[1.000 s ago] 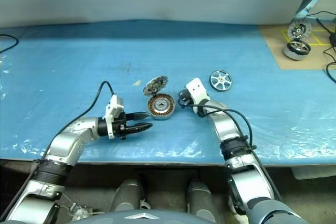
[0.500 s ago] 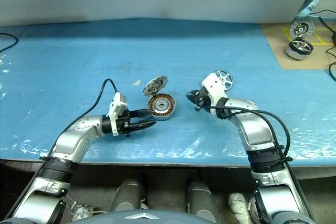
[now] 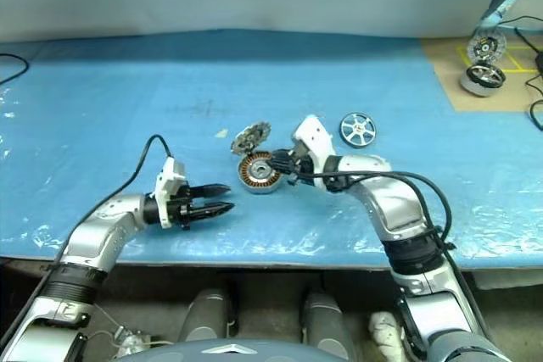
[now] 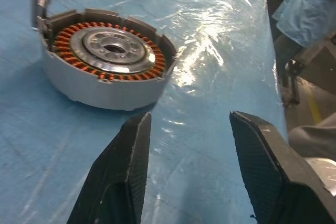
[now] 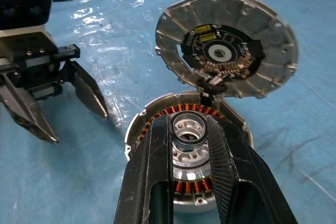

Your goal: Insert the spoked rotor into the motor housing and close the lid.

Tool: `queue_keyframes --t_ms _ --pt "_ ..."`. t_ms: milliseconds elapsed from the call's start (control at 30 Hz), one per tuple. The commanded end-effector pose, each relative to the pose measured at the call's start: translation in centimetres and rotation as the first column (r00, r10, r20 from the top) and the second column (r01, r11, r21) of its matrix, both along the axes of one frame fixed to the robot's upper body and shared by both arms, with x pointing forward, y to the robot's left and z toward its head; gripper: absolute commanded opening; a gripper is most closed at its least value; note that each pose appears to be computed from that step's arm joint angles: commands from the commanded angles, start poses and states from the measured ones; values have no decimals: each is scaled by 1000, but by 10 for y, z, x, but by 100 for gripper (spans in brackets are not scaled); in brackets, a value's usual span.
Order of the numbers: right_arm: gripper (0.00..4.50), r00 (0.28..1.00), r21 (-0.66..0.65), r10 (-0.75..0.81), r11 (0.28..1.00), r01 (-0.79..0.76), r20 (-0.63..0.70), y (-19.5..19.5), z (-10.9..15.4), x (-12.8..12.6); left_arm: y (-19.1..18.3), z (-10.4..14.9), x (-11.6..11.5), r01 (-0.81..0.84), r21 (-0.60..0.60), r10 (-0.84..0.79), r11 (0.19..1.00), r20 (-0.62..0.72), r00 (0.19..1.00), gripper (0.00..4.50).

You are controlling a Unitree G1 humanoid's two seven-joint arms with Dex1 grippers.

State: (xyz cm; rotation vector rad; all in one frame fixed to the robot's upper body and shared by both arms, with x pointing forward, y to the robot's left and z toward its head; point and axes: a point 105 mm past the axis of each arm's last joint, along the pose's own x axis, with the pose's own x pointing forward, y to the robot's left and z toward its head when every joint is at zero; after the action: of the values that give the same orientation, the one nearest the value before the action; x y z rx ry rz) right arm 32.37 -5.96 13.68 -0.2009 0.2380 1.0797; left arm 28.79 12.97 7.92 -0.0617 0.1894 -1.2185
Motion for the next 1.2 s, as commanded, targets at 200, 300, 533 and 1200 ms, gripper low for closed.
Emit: queue_keyframes --t_ms 200,300,533,1200 --pt "56 994 -52 96 994 -93 52 20 -8 16 7 18 -6 -62 -14 63 998 115 991 250" --pt "56 990 -72 130 989 -126 55 25 -14 17 11 24 0 -130 -31 134 991 180 975 250" --pt "56 988 -77 148 987 -143 54 26 -17 21 8 28 -4 -196 -76 209 978 242 947 250" --pt "56 991 -89 104 991 -96 85 13 -13 33 -16 -3 15 -318 -161 350 934 245 904 250"
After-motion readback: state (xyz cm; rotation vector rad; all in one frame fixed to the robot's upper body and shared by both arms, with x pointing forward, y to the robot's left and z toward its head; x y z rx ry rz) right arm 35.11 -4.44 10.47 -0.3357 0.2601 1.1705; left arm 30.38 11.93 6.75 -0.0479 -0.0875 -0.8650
